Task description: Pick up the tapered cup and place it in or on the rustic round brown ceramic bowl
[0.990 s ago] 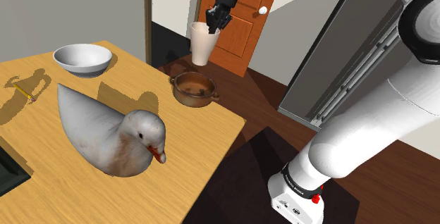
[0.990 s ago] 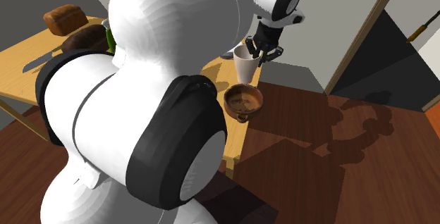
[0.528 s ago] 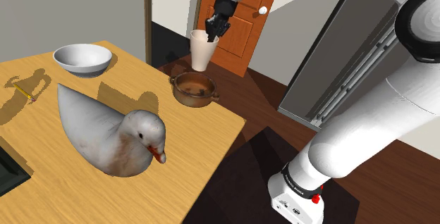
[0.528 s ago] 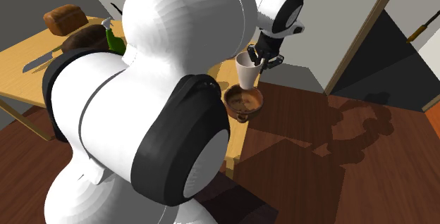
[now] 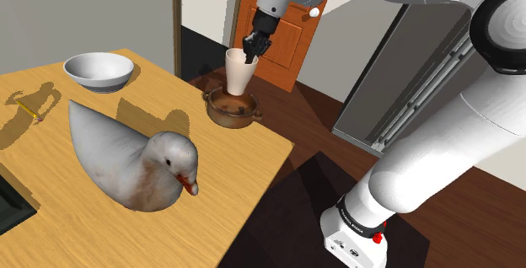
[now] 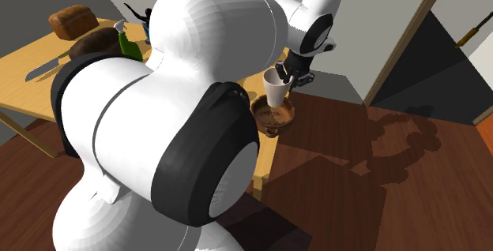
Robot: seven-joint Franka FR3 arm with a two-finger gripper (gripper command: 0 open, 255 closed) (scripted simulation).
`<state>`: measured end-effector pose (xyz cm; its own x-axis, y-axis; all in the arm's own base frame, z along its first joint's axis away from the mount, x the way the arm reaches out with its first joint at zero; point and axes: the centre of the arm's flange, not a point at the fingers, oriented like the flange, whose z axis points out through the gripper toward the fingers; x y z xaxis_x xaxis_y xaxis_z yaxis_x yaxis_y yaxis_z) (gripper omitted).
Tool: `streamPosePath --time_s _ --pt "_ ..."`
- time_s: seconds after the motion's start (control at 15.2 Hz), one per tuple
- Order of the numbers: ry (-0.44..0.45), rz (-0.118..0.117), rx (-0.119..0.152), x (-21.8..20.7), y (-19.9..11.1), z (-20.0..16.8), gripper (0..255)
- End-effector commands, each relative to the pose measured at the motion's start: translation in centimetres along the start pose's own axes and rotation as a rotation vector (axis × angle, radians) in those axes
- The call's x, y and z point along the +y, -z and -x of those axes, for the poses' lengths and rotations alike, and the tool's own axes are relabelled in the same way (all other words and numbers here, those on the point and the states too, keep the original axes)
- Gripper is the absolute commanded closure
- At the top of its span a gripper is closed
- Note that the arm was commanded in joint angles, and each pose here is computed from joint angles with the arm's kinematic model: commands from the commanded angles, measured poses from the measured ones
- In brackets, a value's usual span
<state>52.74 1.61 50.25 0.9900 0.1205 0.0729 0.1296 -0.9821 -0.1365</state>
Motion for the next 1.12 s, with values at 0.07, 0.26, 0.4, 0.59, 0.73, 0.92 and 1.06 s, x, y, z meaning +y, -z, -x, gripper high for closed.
streamPosePath --time_s 0.07,0.26,0.4,0.59,0.73,0.92,1.06 --pt "0.000 0.000 0.001 0.2 -1.6 0.2 255" --pt "0.000 0.000 0.001 0.4 -3.1 0.3 255" --pt "0.000 0.000 0.001 0.4 -3.1 0.3 255" --pt "0.000 0.000 0.001 0.4 -3.1 0.3 255" --pt "0.000 0.000 0.001 0.4 -3.1 0.3 255" --pt "0.000 0.000 0.001 0.4 -3.1 0.3 0" --pt "0.000 0.000 0.001 0.4 -3.1 0.3 0"
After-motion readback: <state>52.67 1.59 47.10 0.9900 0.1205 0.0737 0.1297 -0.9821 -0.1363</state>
